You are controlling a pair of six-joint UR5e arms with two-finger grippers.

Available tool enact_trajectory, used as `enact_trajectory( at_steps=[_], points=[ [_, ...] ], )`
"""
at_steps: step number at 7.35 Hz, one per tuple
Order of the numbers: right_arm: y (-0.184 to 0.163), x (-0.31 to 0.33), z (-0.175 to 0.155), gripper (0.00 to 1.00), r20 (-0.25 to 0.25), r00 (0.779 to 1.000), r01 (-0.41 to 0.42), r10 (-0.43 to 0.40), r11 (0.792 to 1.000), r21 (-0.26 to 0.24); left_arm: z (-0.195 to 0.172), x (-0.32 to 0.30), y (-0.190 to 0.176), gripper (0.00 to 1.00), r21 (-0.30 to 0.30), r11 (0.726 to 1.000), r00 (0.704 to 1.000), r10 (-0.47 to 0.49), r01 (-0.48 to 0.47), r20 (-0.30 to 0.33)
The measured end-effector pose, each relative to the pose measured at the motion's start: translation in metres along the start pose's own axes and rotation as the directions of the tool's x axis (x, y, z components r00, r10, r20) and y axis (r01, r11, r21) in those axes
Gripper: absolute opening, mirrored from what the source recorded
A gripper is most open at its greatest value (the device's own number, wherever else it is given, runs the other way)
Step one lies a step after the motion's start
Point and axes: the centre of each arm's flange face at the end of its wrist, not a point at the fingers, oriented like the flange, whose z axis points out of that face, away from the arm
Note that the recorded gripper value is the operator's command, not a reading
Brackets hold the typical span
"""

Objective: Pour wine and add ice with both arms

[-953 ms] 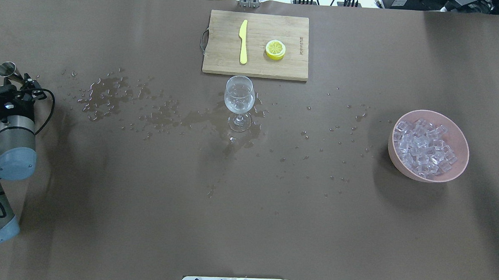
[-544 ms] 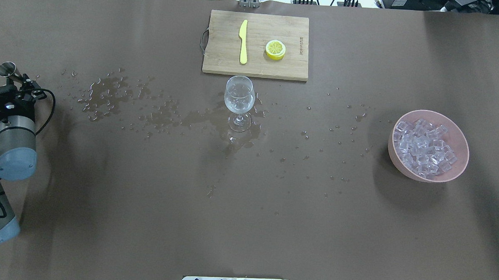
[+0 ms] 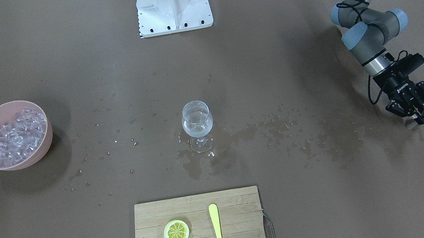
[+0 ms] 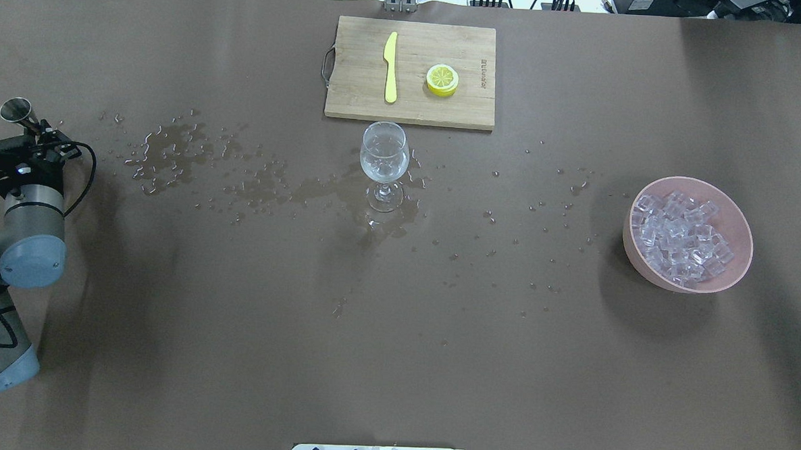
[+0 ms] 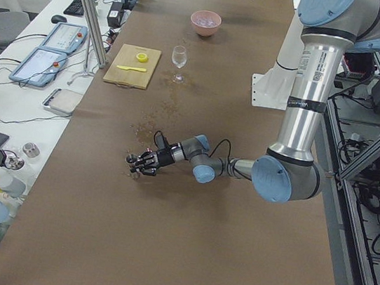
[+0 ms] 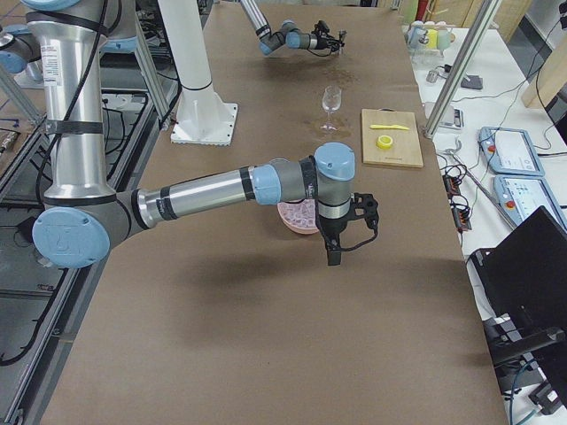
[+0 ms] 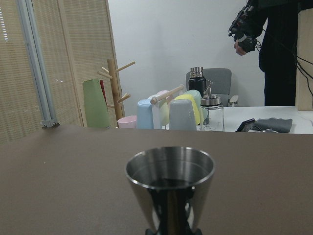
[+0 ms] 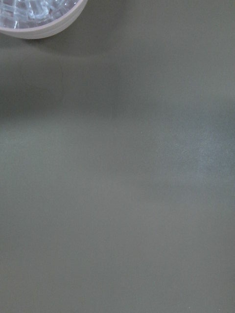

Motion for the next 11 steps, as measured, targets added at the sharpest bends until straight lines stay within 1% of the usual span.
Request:
enact_trajectory(
  at_steps=[1, 3, 4, 5, 6, 7, 8, 9, 10, 11],
  points=[
    [0.000, 0.000, 0.000, 1.00, 0.000, 1.000, 0.000, 0.000, 1.000, 0.000, 0.000, 0.001, 0.000, 0.28, -0.001, 1.000, 1.000, 0.000, 0.000, -0.001],
    [-0.001, 0.000, -0.001, 1.00, 0.000, 1.000, 0.000, 0.000, 1.000, 0.001, -0.001, 0.002, -0.001, 0.00, -0.001, 1.000, 1.000, -0.005, 0.005, -0.005],
    [-0.001, -0.001, -0.001, 1.00, 0.000, 1.000, 0.001, -0.001, 1.000, 0.002, -0.002, 0.002, -0.002, 0.00, -0.002, 1.000, 1.000, -0.016, 0.016, -0.014],
    [-0.002, -0.001, -0.001, 1.00, 0.000, 1.000, 0.001, -0.001, 1.000, 0.002, -0.003, 0.002, -0.003, 0.00, -0.017, 0.999, 0.999, -0.028, 0.027, -0.028],
    [-0.002, -0.001, -0.001, 1.00, 0.001, 1.000, 0.001, -0.001, 1.000, 0.002, -0.006, 0.001, -0.003, 0.00, -0.046, 0.998, 0.998, -0.034, 0.032, -0.047],
    [-0.002, -0.001, -0.001, 1.00, 0.001, 1.000, 0.002, -0.002, 1.000, 0.003, -0.011, 0.007, -0.008, 0.00, -0.063, 0.997, 0.995, -0.037, 0.031, -0.088],
    [-0.002, -0.002, -0.002, 1.00, 0.002, 1.000, 0.002, -0.002, 1.000, 0.003, -0.019, 0.016, -0.018, 0.00, -0.060, 0.998, 0.988, -0.040, 0.031, -0.150],
    [-0.002, -0.001, -0.001, 1.00, 0.002, 1.000, 0.002, -0.002, 1.000, 0.003, -0.029, 0.026, -0.031, 0.00, -0.058, 0.998, 0.973, -0.048, 0.036, -0.225],
    [-0.002, -0.001, -0.001, 1.00, 0.002, 1.000, 0.001, -0.001, 1.000, 0.002, -0.039, 0.034, -0.041, 0.00, -0.065, 0.997, 0.953, -0.062, 0.045, -0.296],
    [-0.002, -0.001, -0.001, 1.00, 0.002, 1.000, 0.001, -0.001, 1.000, 0.002, -0.047, 0.039, -0.049, 0.00, -0.070, 0.996, 0.934, -0.075, 0.054, -0.348]
  ],
)
